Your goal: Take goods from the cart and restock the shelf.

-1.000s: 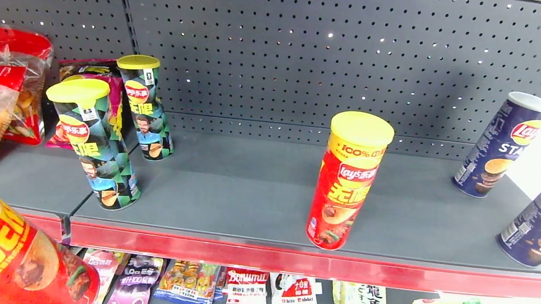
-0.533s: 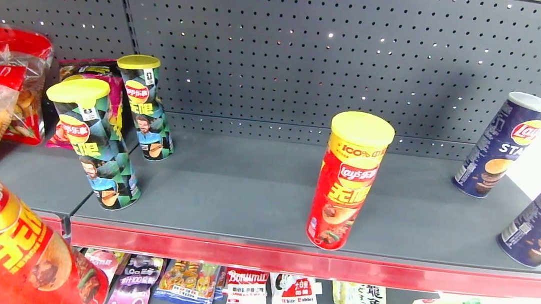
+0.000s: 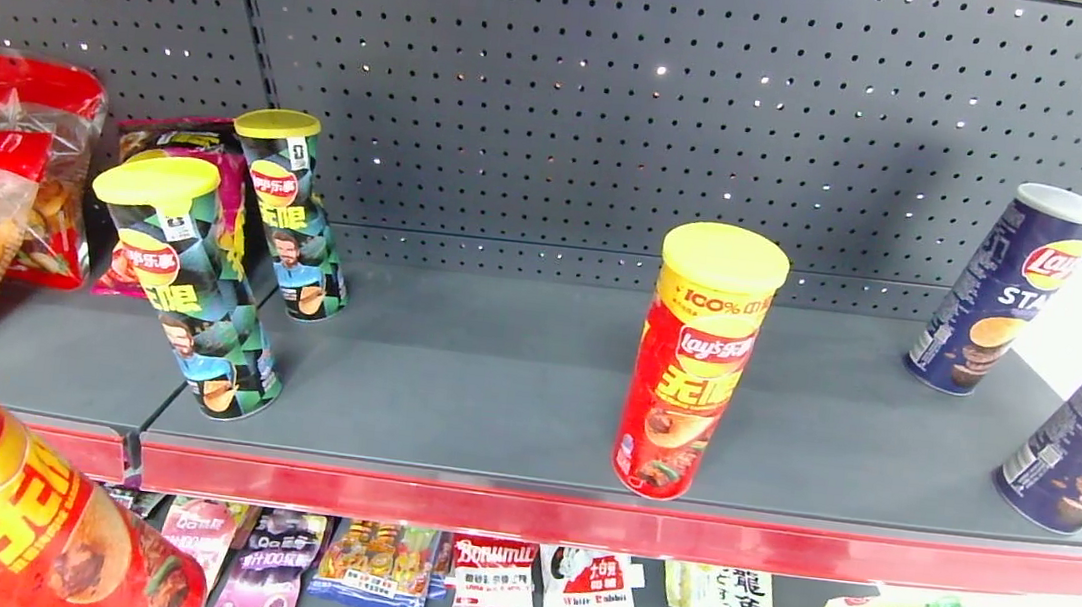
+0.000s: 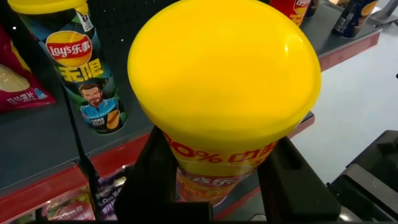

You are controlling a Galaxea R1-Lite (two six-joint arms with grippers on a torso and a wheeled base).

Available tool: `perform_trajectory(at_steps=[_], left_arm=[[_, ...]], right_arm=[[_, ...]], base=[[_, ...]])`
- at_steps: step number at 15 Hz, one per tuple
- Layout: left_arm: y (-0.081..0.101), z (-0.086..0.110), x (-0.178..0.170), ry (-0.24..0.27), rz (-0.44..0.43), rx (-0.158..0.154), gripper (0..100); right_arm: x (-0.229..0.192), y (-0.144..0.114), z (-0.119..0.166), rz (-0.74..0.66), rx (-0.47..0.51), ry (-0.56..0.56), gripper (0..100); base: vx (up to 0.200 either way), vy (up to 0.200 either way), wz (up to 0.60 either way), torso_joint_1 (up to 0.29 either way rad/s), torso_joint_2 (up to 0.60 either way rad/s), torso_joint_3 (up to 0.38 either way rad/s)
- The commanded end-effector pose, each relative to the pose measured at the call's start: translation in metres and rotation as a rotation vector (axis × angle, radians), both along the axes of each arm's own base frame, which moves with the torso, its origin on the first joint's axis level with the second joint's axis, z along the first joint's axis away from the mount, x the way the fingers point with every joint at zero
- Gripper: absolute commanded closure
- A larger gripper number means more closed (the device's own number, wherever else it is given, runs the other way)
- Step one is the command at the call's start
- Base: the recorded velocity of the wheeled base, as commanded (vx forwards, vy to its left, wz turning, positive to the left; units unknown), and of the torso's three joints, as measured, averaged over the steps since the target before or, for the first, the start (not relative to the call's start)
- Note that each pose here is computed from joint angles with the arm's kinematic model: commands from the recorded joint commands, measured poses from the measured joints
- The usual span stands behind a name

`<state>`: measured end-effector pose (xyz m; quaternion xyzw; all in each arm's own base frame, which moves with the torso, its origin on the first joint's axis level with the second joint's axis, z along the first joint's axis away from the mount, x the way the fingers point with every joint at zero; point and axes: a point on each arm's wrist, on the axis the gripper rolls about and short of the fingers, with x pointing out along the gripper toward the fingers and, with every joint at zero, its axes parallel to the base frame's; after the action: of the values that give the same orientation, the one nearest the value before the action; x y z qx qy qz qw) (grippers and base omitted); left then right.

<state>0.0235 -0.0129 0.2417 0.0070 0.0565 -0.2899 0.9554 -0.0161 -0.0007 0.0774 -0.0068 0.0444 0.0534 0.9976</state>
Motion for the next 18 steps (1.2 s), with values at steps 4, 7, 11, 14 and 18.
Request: perform_trajectory(at_steps=[4,7,11,14,18], left_arm=[[0.000,0.002,-0.008,-0.036,-0.051,-0.009,100],[-0.001,0.003,-0.010,-0.043,-0.087,-0.014,100],[-0.001,0.002,-0.008,-0.032,-0.081,-0.012,100],[-0.001,0.005,-0.005,-0.028,-0.075,-0.013,100],[-0.002,0.009,0.014,-0.012,-0.041,-0.013,100]], right_arm=[[0.000,0.000,0.000,-0.002,0.001,0.009,0],[0.001,0.000,0.000,-0.001,0.000,0.007,0],[0.001,0.000,0.000,-0.001,0.000,0.007,0],[0.001,0.000,0.000,0.001,0.000,0.007,0],[0.000,0.000,0.000,0.002,0.003,0.008,0]], base=[[0.000,0.000,0.00,0.000,0.00,0.000],[0.000,0.000,0.00,0.000,0.00,0.000],[0.000,0.000,-0.60,0.001,0.00,0.004],[0.000,0.000,-0.60,0.007,0.00,0.004],[0.000,0.000,0.00,0.000,0.00,0.000]])
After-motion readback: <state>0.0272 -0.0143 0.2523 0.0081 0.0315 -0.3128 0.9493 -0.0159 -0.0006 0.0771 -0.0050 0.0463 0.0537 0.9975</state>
